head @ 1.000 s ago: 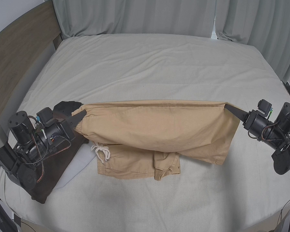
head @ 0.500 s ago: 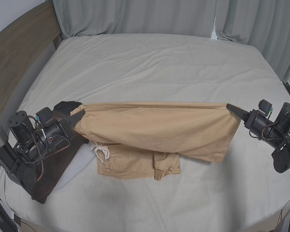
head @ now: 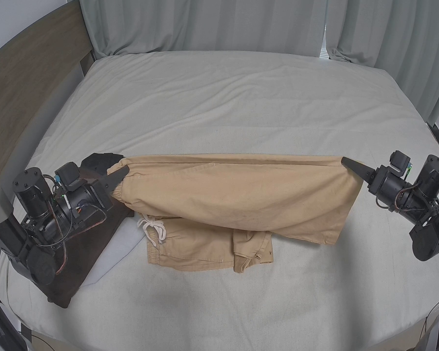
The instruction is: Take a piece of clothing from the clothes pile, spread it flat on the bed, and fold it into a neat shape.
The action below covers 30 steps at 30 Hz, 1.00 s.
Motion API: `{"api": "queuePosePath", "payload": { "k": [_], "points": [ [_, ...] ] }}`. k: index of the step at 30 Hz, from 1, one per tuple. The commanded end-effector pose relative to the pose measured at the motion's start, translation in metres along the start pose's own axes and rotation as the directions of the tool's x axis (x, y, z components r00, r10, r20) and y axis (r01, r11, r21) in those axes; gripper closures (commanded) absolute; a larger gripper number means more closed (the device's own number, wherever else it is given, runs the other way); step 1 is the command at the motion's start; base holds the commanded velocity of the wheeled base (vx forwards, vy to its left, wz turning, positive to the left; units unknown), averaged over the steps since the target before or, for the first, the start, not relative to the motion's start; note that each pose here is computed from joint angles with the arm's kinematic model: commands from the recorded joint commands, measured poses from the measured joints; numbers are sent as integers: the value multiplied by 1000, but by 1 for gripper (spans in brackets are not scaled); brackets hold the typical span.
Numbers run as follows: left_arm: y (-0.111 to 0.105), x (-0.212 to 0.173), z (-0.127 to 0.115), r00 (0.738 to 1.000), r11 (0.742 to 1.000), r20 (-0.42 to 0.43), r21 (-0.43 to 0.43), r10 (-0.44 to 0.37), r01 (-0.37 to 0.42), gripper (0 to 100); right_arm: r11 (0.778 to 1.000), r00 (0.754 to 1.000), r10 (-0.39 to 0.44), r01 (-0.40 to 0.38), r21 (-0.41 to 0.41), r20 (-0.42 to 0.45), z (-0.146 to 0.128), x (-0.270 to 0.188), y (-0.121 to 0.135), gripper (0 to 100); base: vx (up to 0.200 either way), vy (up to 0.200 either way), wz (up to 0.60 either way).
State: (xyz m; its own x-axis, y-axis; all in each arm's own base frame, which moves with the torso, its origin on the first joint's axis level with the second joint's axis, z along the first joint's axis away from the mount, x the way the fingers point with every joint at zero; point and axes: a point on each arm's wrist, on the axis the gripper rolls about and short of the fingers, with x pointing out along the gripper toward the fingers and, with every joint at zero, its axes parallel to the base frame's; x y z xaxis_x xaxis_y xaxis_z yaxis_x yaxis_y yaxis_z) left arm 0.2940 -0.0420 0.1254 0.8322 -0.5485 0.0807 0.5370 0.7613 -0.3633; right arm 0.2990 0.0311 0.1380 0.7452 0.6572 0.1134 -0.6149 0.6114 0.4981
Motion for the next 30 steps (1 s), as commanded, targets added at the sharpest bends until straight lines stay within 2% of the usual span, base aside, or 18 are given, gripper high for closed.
{"api": "queuePosePath", "payload": {
  "k": [1,8,14,22,30],
  "points": [
    [2,2,-3,1000,1000,-6,-6,4,-4,100,1000,1000,4,-4,0,-2,-1,7,-6,100,0,0,0],
    [12,14,-7,999,999,7,-10,37,-37,100,999,1000,22,-21,-28,22,6,20,-14,100,0,0,0],
    [23,33,-11,999,999,25,-7,44,-44,100,998,998,36,-33,-51,48,10,41,-30,100,0,0,0],
    [25,49,-13,997,998,53,-4,56,-56,100,998,998,37,-34,-54,52,5,58,-50,100,0,0,0],
    [37,69,-19,993,997,83,-3,79,-79,100,998,998,33,-30,-61,62,-1,74,-74,100,0,0,0]
  ]
}}
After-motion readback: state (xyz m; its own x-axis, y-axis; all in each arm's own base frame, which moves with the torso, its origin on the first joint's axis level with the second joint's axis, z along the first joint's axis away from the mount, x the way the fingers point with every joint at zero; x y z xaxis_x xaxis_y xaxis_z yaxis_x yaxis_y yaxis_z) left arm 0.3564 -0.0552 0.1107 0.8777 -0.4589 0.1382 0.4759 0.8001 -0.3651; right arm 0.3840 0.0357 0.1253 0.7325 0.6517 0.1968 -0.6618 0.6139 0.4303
